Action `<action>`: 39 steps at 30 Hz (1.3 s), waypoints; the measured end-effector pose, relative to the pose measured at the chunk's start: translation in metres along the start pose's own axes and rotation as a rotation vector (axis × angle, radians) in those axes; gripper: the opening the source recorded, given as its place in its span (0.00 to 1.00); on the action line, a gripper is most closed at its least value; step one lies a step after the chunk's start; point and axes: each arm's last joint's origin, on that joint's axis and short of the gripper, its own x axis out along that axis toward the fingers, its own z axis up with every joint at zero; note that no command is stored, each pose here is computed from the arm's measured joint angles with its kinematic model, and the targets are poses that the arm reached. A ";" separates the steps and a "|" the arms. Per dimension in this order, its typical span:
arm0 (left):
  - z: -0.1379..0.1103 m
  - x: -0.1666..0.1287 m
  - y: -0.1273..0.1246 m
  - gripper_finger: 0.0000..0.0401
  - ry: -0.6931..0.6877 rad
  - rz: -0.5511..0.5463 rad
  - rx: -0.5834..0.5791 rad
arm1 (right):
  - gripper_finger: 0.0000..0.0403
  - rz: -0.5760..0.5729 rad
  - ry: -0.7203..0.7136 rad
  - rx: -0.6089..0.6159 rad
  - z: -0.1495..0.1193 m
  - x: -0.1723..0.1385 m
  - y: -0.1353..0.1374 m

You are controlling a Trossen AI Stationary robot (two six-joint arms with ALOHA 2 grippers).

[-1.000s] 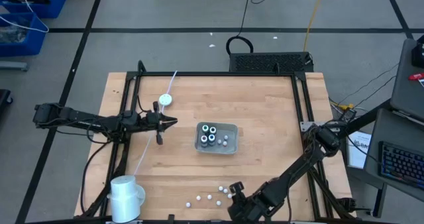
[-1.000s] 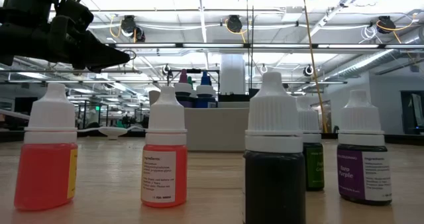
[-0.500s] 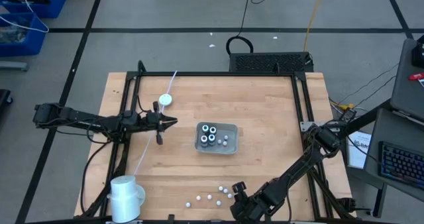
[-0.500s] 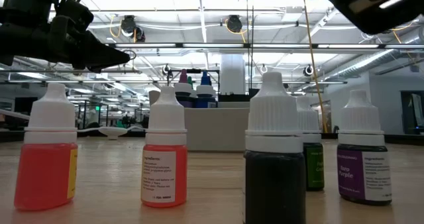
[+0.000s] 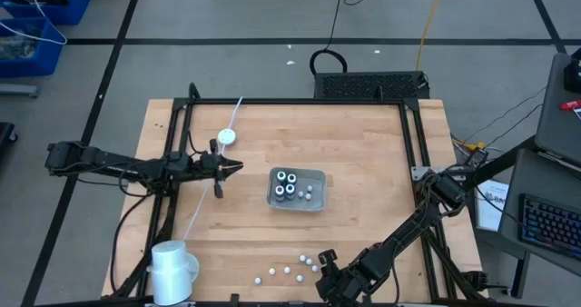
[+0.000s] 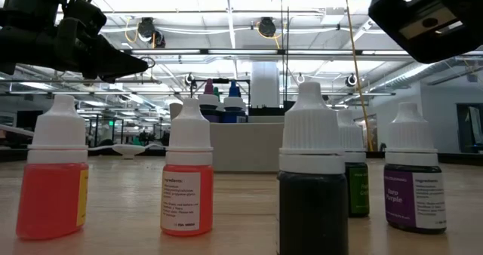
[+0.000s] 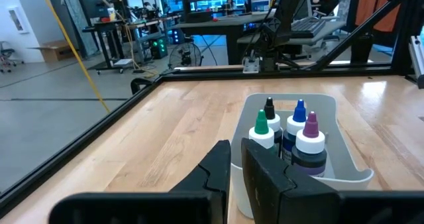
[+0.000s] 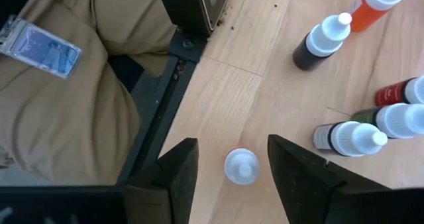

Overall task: Pick & Place food coloring
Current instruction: Put the small orange food coloring bottle into the gray container

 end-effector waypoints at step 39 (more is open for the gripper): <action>0.000 0.000 0.000 0.12 -0.002 -0.001 0.000 | 0.11 0.009 0.032 0.018 0.028 -0.036 -0.022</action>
